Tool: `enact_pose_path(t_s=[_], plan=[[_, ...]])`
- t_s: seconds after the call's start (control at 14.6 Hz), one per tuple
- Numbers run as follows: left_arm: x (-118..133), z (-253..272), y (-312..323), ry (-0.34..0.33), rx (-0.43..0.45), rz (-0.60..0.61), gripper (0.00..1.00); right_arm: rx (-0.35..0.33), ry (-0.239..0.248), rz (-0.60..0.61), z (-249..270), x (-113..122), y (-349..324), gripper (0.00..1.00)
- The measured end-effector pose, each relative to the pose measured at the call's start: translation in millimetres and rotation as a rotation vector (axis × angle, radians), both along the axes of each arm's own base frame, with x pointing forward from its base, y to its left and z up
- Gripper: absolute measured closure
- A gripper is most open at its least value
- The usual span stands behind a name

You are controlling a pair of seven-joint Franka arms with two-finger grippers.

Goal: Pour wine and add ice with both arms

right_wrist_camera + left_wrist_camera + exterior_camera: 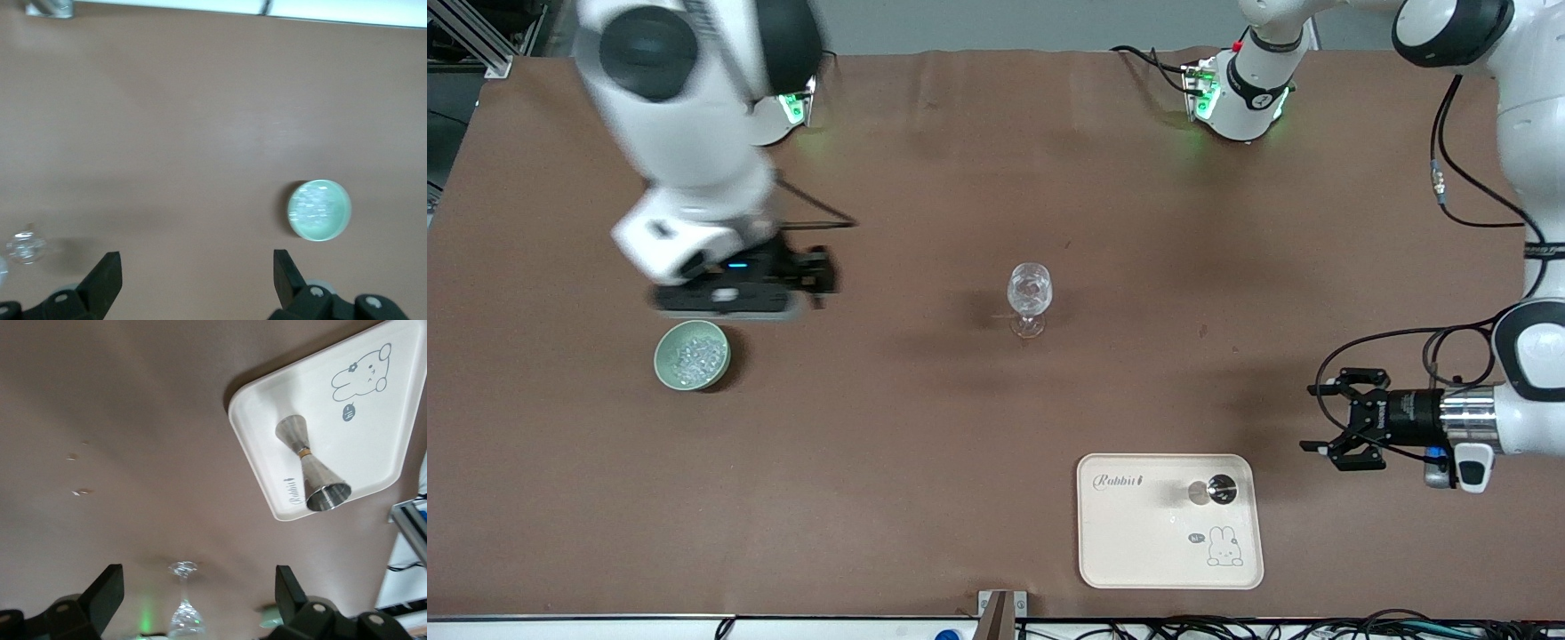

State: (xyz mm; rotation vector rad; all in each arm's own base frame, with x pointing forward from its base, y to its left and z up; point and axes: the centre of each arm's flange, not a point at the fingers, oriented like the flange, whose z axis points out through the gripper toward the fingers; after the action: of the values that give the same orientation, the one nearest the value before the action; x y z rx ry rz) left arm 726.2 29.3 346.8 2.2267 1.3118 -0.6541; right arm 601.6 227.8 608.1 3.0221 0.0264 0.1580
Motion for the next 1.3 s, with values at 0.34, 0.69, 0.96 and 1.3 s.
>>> enact_pose_path(t_s=[0.34, 0.69, 0.96, 1.3], plan=[[-23.5, 110.0, -22.0, -0.087, 0.111, -0.105, 0.0, 0.01, 0.05, -0.058, 9.2, -4.3, -154.1, 0.0], [-48.9, 181.9, -86.4, -0.221, 0.294, -0.309, 0.0, 0.039, 0.101, -0.089, 1.0, -37.3, -231.8, 0.0], [-70.2, 226.8, -125.5, -0.316, 0.376, -0.426, 0.0, 0.05, 0.111, -0.1, 2.9, -64.0, -244.9, 0.0], [-113.3, 276.3, -131.3, -0.454, 0.499, -0.726, 0.0, 0.051, 0.109, -0.069, 6.7, -68.2, -272.8, 0.0]])
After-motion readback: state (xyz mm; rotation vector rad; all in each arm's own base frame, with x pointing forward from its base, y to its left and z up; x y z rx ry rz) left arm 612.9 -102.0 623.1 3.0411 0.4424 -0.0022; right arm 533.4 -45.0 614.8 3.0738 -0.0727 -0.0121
